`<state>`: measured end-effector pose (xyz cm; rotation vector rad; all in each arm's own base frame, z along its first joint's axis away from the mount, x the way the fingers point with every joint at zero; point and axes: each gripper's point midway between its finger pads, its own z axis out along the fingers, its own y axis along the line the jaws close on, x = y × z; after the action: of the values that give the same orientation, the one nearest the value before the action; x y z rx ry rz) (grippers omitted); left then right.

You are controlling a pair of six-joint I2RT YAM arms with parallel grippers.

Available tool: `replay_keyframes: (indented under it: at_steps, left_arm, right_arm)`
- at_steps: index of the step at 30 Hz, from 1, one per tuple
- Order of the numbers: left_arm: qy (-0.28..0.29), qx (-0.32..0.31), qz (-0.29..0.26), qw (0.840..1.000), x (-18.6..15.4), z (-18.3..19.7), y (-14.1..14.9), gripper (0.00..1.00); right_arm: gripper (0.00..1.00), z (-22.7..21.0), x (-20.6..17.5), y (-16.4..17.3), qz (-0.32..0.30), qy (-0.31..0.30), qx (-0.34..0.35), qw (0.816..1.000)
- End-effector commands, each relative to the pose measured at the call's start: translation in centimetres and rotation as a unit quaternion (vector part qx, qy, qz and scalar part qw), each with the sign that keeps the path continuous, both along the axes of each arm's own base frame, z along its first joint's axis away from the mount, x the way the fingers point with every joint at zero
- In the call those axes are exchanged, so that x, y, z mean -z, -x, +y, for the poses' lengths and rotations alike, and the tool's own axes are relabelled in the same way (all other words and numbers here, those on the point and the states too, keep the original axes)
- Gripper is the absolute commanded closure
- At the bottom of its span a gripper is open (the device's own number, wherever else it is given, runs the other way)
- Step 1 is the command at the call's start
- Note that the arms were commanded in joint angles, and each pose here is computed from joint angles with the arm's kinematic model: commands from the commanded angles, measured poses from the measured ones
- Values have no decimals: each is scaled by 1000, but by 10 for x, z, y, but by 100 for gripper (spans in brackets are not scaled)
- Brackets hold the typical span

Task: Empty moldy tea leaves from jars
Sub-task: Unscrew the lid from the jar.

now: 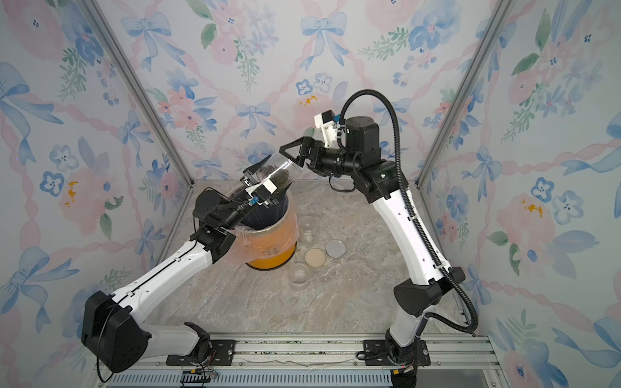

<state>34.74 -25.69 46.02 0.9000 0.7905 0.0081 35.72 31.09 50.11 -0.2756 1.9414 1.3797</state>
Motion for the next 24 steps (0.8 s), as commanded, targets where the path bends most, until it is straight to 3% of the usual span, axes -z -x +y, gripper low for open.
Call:
replay_keyframes:
  at_steps: [1,12,24]
  left_arm:
    - [-15,-52,-61,997,-20,10,-4,76]
    - [-110,-112,-153,976,-14,10,-8,76]
    - [-223,-176,-251,925,-16,12,-10,77]
  right_arm:
    - [3,-10,-19,8,-10,-24,9,1000]
    - [3,-31,-17,-3,32,-69,64,995]
    - [3,-36,-7,-20,80,-97,83,989]
